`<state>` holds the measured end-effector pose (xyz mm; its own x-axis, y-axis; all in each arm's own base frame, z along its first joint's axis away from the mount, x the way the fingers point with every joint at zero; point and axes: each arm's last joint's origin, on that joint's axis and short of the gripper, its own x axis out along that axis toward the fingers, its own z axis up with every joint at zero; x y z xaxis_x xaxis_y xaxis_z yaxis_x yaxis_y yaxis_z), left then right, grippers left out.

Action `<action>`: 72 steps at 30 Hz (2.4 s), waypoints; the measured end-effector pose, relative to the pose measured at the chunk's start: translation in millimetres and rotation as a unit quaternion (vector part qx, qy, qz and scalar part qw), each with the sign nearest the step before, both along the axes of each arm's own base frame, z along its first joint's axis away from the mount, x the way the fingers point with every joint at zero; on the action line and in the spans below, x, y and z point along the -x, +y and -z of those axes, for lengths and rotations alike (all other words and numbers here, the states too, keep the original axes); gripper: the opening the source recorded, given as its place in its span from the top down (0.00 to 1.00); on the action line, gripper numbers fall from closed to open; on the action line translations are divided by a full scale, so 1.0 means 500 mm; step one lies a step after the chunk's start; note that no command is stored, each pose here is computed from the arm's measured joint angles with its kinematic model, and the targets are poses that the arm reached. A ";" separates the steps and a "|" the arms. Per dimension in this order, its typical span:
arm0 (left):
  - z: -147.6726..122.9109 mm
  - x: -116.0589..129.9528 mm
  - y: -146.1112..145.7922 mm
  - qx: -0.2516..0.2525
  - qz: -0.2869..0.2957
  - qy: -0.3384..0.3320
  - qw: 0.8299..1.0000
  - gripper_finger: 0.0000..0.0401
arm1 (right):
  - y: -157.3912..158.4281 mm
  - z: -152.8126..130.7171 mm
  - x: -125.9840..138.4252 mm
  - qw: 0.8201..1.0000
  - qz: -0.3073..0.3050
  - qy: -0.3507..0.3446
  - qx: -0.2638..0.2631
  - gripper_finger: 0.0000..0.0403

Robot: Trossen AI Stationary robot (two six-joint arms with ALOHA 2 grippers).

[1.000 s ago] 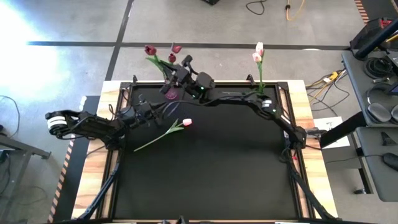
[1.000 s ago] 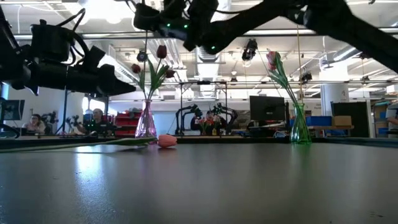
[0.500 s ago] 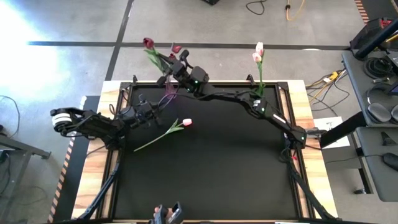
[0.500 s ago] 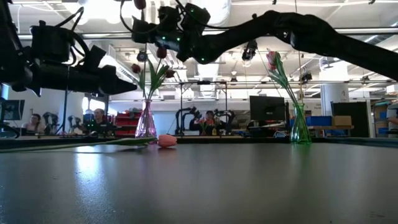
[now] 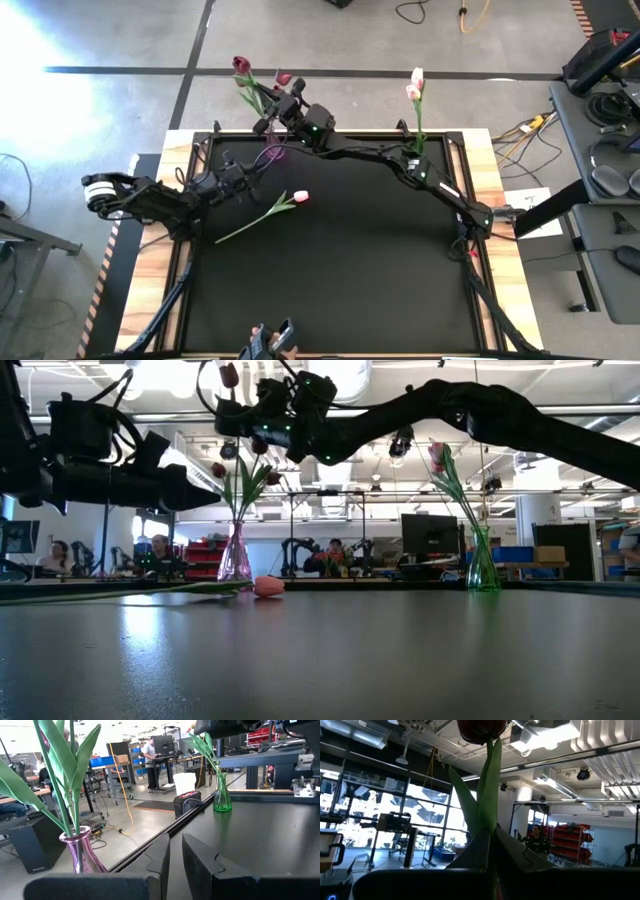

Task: Sort flowers into vase by color
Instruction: Put the red flower into the purple vase, then put the pink flower into the green vase

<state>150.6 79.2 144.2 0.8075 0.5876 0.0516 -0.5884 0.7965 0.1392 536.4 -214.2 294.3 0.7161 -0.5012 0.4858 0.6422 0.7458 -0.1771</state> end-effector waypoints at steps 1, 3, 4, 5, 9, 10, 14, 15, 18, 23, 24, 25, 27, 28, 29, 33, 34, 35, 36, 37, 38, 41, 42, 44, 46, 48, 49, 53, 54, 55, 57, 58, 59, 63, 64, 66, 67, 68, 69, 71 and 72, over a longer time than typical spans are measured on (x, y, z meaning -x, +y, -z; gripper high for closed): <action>0.000 0.000 0.000 0.000 0.000 0.000 1.000 0.91 | 0.000 0.002 0.000 1.000 -0.001 0.000 -0.002 0.97; 0.001 0.000 0.000 0.000 0.000 0.001 1.000 0.91 | 0.000 0.005 -0.001 1.000 -0.003 0.001 -0.007 0.97; 0.001 0.000 0.000 0.000 0.000 0.001 1.000 0.91 | -0.001 0.007 -0.001 1.000 -0.004 0.002 -0.009 0.97; 0.001 0.000 0.000 0.000 0.000 0.001 1.000 0.91 | -0.001 0.009 -0.002 1.000 -0.006 0.005 -0.014 0.97; 0.001 0.000 0.000 0.000 0.000 0.001 1.000 0.91 | -0.003 0.021 -0.007 0.999 -0.015 0.025 -0.041 0.97; 0.001 0.000 0.000 0.000 0.000 0.001 1.000 0.91 | -0.003 0.025 -0.009 0.998 -0.016 0.032 -0.046 0.97; 0.001 0.000 0.000 0.000 0.000 0.001 1.000 0.91 | -0.004 0.034 -0.012 0.996 -0.004 0.045 -0.071 0.97; 0.001 0.000 0.000 0.000 0.000 0.001 1.000 0.91 | -0.004 0.035 -0.012 0.996 0.005 0.047 -0.076 0.97; 0.001 0.000 0.000 0.001 0.000 0.000 1.000 0.91 | -0.002 0.040 -0.014 0.995 0.018 0.059 -0.080 0.96; 0.001 0.000 0.000 0.002 0.000 -0.001 1.000 0.91 | 0.004 0.050 -0.020 0.992 0.016 0.083 -0.094 0.87; 0.001 0.000 0.000 0.004 0.000 -0.001 1.000 0.91 | 0.006 0.053 -0.021 0.991 0.015 0.089 -0.100 0.84; 0.001 0.000 0.000 0.004 0.000 -0.001 1.000 0.91 | 0.006 0.057 -0.023 0.989 0.014 0.097 -0.107 0.82; 0.001 0.000 0.000 0.004 0.000 -0.001 1.000 0.91 | 0.009 0.064 -0.025 0.986 0.014 0.121 -0.117 0.78; 0.001 0.000 0.000 0.005 0.001 -0.002 1.000 0.91 | 0.010 0.068 -0.026 0.983 0.014 0.133 -0.122 0.76; 0.001 0.000 0.000 0.005 0.001 -0.001 1.000 0.91 | 0.012 0.070 -0.027 0.982 0.014 0.141 -0.124 0.75; 0.001 0.000 0.000 0.006 0.001 -0.001 1.000 0.91 | 0.022 0.069 -0.031 0.979 0.011 0.157 -0.129 0.76; 0.002 0.000 0.000 0.006 0.001 0.000 1.000 0.91 | 0.023 0.069 -0.031 0.978 0.011 0.161 -0.130 0.76; 0.002 0.000 0.000 0.007 0.001 -0.001 1.000 0.91 | 0.026 0.068 -0.032 0.977 0.017 0.164 -0.134 0.77; 0.002 0.000 0.000 0.008 0.001 -0.001 1.000 0.91 | 0.029 0.070 -0.033 0.975 0.026 0.171 -0.140 0.78; 0.002 0.000 0.000 0.008 0.001 0.000 1.000 0.91 | 0.032 0.070 -0.034 0.972 0.037 0.183 -0.146 0.78; 0.002 0.000 0.000 0.009 0.001 0.000 1.000 0.91 | 0.035 0.071 -0.034 0.968 0.047 0.197 -0.150 0.77; 0.003 -0.001 0.000 0.011 0.002 0.001 1.000 0.91 | 0.045 0.068 -0.031 0.960 0.062 0.220 -0.159 0.73; 0.004 -0.001 0.000 0.012 0.001 0.003 1.000 0.91 | 0.049 0.065 -0.030 0.958 0.062 0.227 -0.162 0.70; 0.005 -0.001 0.000 0.012 0.001 0.006 1.000 0.91 | 0.063 0.057 -0.027 0.951 0.059 0.254 -0.167 0.65; 0.005 -0.001 0.000 0.011 0.001 0.008 1.000 0.91 | 0.085 0.041 -0.020 0.940 0.050 0.291 -0.169 0.61; 0.006 -0.001 0.000 0.011 0.001 0.009 1.000 0.91 | 0.113 0.018 -0.011 0.932 0.045 0.318 -0.170 0.60; 0.006 -0.001 0.000 0.011 0.001 0.009 1.000 0.91 | 0.127 0.004 -0.007 0.930 0.042 0.326 -0.167 0.61; 0.006 -0.001 0.000 0.011 0.001 0.009 1.000 0.91 | 0.185 -0.034 0.001 0.924 0.024 0.356 -0.137 0.74; 0.006 -0.001 0.000 0.010 0.001 0.010 1.000 0.91 | 0.197 -0.035 0.000 0.922 0.020 0.365 -0.128 0.80; 0.006 -0.001 0.000 0.009 0.001 0.010 1.000 0.91 | 0.209 -0.034 -0.002 0.920 0.015 0.373 -0.121 0.85; 0.006 -0.001 0.000 0.009 0.001 0.011 1.000 0.91 | 0.227 -0.027 -0.005 0.914 -0.007 0.392 -0.110 0.94; 0.006 -0.001 0.000 0.009 0.001 0.011 1.000 0.91 | 0.233 -0.022 -0.007 0.910 -0.027 0.398 -0.110 0.95; 0.006 -0.001 0.000 0.009 0.002 0.011 1.000 0.91 | 0.237 -0.016 -0.009 0.908 -0.047 0.401 -0.114 0.96; 0.008 -0.001 -0.001 0.010 0.002 0.016 1.000 0.91 | 0.239 0.037 -0.012 0.887 -0.118 0.421 -0.145 0.98; 0.008 -0.001 -0.001 0.011 0.002 0.018 1.000 0.91 | 0.239 0.056 -0.012 0.883 -0.119 0.429 -0.150 0.98; 0.010 -0.001 -0.001 0.012 0.002 0.022 1.000 0.91 | 0.242 0.097 -0.012 0.876 -0.122 0.438 -0.161 0.98; 0.011 -0.001 -0.001 0.012 0.001 0.025 1.000 0.91 | 0.246 0.114 -0.012 0.876 -0.124 0.436 -0.165 0.98; 0.014 -0.001 -0.001 0.014 0.002 0.033 0.999 0.91 | 0.249 0.127 -0.010 0.879 -0.124 0.430 -0.165 0.98; 0.015 -0.001 -0.001 0.014 0.003 0.036 0.999 0.91 | 0.251 0.136 -0.004 0.881 -0.125 0.425 -0.168 0.98; 0.014 -0.001 -0.001 0.013 0.003 0.034 0.999 0.91 | 0.254 0.154 0.008 0.886 -0.130 0.412 -0.172 0.98; 0.014 -0.001 0.000 0.013 0.002 0.034 0.999 0.91 | 0.257 0.160 0.018 0.887 -0.131 0.407 -0.176 0.98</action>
